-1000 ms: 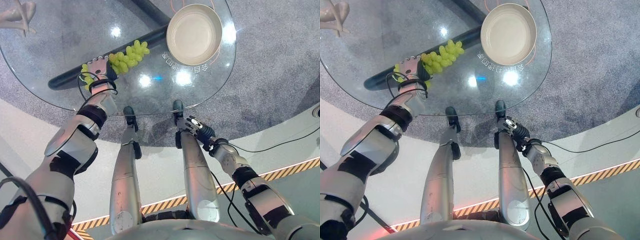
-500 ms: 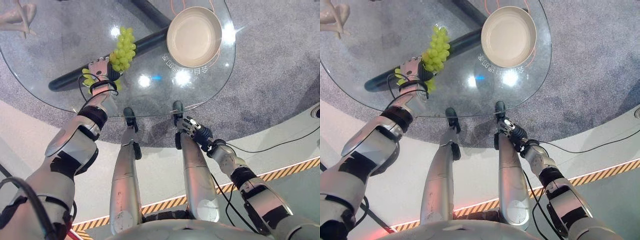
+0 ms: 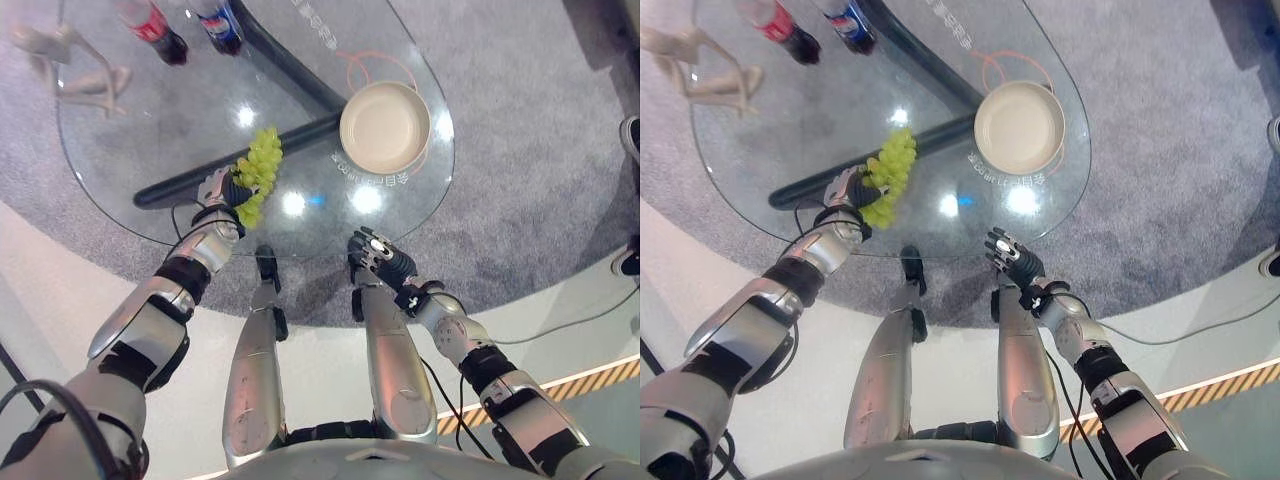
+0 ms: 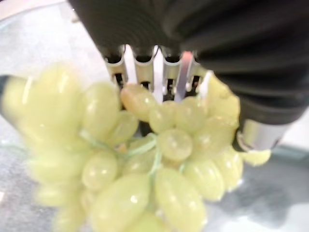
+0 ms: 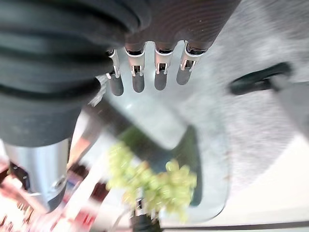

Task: Pick up fruits into the plate

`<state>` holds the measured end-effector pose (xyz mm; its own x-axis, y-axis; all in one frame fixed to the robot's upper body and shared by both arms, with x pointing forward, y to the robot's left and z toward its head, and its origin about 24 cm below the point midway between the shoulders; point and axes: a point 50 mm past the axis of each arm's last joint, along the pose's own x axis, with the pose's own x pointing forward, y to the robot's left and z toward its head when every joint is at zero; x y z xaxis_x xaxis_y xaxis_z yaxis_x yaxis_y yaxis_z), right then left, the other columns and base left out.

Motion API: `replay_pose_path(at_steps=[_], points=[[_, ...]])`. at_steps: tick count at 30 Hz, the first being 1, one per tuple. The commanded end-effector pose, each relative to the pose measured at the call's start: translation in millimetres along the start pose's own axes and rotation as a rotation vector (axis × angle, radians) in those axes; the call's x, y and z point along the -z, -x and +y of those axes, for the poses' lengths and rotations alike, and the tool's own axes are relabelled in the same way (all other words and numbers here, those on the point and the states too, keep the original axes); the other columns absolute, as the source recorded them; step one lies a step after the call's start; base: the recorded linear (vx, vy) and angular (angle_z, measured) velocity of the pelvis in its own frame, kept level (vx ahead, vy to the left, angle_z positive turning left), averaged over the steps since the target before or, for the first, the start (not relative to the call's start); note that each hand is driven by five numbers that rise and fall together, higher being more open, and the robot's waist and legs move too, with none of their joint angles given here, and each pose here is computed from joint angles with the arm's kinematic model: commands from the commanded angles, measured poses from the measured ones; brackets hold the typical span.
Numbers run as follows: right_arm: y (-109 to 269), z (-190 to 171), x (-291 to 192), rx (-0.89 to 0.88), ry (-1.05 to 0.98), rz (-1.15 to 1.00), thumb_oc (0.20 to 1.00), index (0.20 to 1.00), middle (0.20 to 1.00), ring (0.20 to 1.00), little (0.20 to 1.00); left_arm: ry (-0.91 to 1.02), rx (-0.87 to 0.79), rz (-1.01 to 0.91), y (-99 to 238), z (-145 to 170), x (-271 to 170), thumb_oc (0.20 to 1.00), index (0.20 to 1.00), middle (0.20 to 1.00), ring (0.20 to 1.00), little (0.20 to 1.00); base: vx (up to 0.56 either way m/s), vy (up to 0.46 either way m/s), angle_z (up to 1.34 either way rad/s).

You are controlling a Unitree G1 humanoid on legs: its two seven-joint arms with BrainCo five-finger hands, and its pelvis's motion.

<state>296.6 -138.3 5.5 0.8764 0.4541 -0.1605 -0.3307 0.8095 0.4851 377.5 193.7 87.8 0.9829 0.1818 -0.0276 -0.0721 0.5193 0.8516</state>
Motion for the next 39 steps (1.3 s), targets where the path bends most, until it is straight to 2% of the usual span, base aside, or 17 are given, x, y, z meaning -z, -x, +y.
replay_pose_path(at_steps=[1,10,18,24,39], points=[[9.3,9.7,-15.6,-0.023,0.035,-0.105,1.000,1.000,1.000,1.000,1.000,0.099,-0.060,-0.103,1.1,22.2,-8.6,0.200,0.200,0.200,0.200,0.200,0.07,-0.003,0.13],[29.4,12.1,-39.1,-0.038,0.095,-0.190,1.000,1.000,1.000,1.000,1.000,0.171,0.087,-0.336,39.9,19.6,-15.7,0.200,0.200,0.200,0.200,0.200,0.10,-0.006,0.15],[36.6,14.3,-39.3,-0.068,0.143,-0.100,1.000,1.000,1.000,1.000,1.000,0.117,0.349,-0.575,77.6,10.6,-40.2,0.200,0.200,0.200,0.200,0.200,0.17,-0.017,0.20],[33.8,13.7,-39.3,-0.062,0.197,-0.043,1.000,1.000,1.000,1.000,1.000,0.129,0.426,-0.706,90.2,15.6,-60.0,0.200,0.200,0.200,0.200,0.200,0.08,-0.006,0.18],[43.2,5.2,-26.4,-0.030,0.212,0.050,1.000,1.000,1.000,1.000,1.000,0.139,0.472,-0.680,96.7,10.9,-52.4,0.200,0.200,0.200,0.200,0.200,0.04,0.006,0.04]])
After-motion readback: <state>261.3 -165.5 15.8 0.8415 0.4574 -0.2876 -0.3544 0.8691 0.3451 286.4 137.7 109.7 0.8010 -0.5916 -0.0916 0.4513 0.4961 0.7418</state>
